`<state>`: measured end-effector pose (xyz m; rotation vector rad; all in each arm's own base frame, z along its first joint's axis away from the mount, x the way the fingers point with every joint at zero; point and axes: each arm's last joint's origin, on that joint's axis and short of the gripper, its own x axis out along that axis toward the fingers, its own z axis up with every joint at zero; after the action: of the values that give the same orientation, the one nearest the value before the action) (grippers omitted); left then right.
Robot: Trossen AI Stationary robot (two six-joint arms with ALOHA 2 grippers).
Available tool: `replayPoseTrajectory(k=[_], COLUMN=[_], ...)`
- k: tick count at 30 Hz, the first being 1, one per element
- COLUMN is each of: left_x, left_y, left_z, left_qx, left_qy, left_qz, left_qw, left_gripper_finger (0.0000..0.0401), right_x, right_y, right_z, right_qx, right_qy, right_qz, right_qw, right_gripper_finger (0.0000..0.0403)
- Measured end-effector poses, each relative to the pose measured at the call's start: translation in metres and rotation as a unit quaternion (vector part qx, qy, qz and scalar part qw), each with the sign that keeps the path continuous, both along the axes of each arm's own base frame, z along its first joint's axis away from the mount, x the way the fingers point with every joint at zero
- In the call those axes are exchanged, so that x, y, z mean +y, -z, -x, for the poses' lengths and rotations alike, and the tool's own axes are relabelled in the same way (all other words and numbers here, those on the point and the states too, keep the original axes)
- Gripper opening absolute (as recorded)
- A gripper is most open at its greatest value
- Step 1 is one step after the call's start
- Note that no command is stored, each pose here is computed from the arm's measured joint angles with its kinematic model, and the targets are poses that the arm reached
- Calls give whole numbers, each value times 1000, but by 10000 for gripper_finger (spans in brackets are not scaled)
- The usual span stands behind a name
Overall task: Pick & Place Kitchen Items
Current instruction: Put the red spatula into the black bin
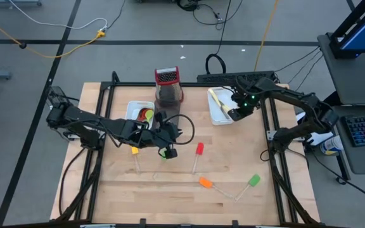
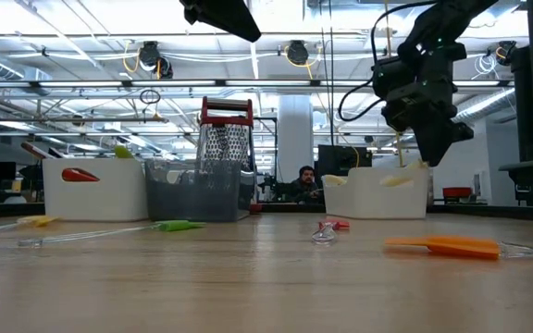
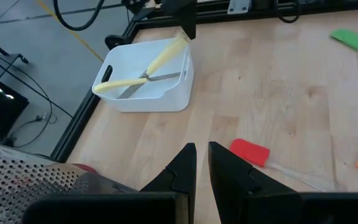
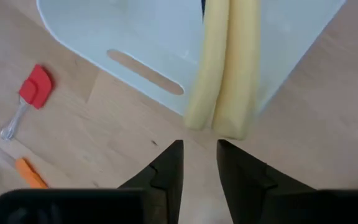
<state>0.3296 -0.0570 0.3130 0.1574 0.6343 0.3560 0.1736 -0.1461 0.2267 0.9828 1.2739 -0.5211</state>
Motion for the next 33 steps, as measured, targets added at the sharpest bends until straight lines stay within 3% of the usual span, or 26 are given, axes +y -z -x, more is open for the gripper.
replayPoseTrajectory(k=[8, 15, 25, 29, 33], left_x=[-3, -12, -18, -19, -22], left_y=[5, 6, -22, -30, -22], left_z=[6, 24, 71, 90, 105], left_qx=[26, 60, 33, 18, 5], left_qy=[-14, -36, -93, -119, -145], left_qz=[16, 35, 21, 18, 21], left_qw=[999, 997, 995, 993, 989], left_gripper_finger=[46, 46, 46, 46, 47], right_x=[9, 24, 81, 105, 125], right_y=[-11, -28, -62, -60, -44], right_z=[7, 19, 17, 13, 5], right_qx=[-5, 20, -106, -182, -270], right_qy=[-11, -12, -42, -70, -115], right_qz=[14, 72, 120, 136, 143], right_qw=[1000, 997, 986, 971, 945], right_gripper_finger=[133, 136, 113, 112, 112])
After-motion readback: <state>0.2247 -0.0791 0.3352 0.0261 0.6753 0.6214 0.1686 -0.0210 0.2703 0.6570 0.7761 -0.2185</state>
